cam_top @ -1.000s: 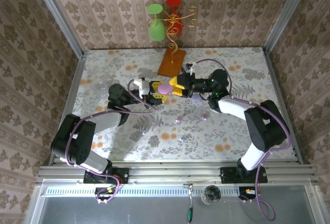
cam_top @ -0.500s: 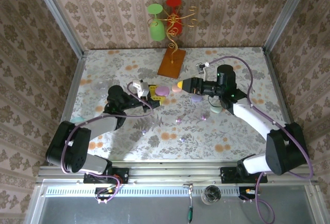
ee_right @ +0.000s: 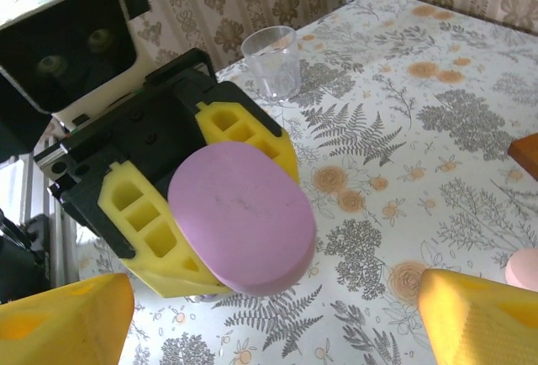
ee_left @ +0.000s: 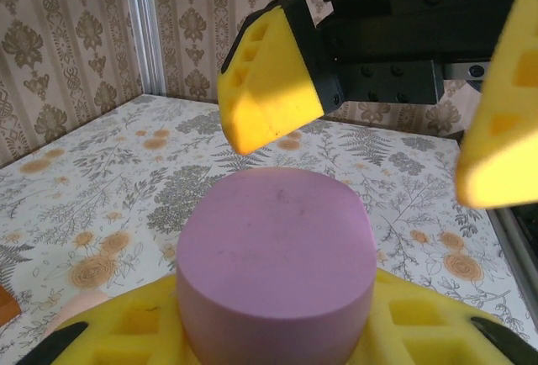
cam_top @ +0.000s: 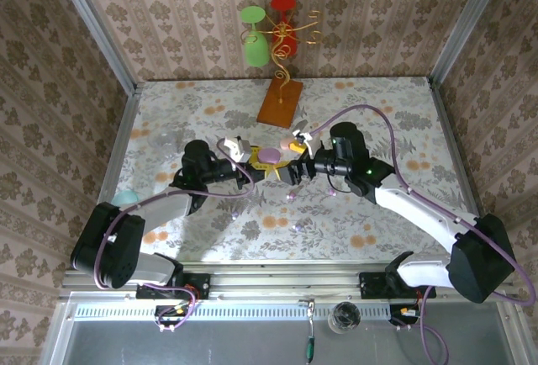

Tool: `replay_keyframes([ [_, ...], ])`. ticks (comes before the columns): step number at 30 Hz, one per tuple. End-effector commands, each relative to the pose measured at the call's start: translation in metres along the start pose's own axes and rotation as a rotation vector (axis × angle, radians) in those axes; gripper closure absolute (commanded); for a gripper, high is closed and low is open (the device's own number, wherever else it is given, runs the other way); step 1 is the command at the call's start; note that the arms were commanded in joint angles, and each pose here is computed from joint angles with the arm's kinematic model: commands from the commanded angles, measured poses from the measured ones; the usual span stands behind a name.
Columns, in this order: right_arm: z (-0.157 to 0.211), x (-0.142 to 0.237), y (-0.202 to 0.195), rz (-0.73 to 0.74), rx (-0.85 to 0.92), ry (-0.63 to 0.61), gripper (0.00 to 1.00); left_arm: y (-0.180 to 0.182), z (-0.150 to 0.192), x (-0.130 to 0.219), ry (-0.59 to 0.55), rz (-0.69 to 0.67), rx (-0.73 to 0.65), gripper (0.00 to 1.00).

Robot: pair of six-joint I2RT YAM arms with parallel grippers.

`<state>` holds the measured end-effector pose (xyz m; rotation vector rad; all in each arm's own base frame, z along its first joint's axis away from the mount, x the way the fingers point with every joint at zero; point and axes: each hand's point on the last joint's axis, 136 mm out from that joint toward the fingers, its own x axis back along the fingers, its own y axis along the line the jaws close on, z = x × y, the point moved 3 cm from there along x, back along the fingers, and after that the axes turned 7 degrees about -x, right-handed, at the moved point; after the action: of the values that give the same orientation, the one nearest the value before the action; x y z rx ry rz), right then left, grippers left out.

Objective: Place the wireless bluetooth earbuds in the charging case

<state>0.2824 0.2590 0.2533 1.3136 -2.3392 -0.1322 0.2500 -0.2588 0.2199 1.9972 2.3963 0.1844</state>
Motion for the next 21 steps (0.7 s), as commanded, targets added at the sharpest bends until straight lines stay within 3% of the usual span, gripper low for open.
replay_keyframes([
  [1, -0.006, -0.001, -0.004, 0.045, 0.085, -0.039, 0.11, -0.005, -0.01, 0.001, -0.023, 0.029, -0.007, 0.66],
  [7, -0.013, -0.006, -0.018, 0.129, 0.068, -0.063, 0.11, -0.006, -0.011, 0.001, -0.031, 0.038, 0.006, 0.66],
  [15, -0.012, -0.013, -0.015, 0.083, 0.069, -0.054, 0.12, -0.004, -0.017, 0.0, -0.046, 0.029, 0.028, 0.66],
  [21, -0.021, -0.012, -0.028, 0.178, 0.035, -0.092, 0.13, -0.01, -0.016, -0.002, -0.038, 0.056, 0.014, 0.66],
])
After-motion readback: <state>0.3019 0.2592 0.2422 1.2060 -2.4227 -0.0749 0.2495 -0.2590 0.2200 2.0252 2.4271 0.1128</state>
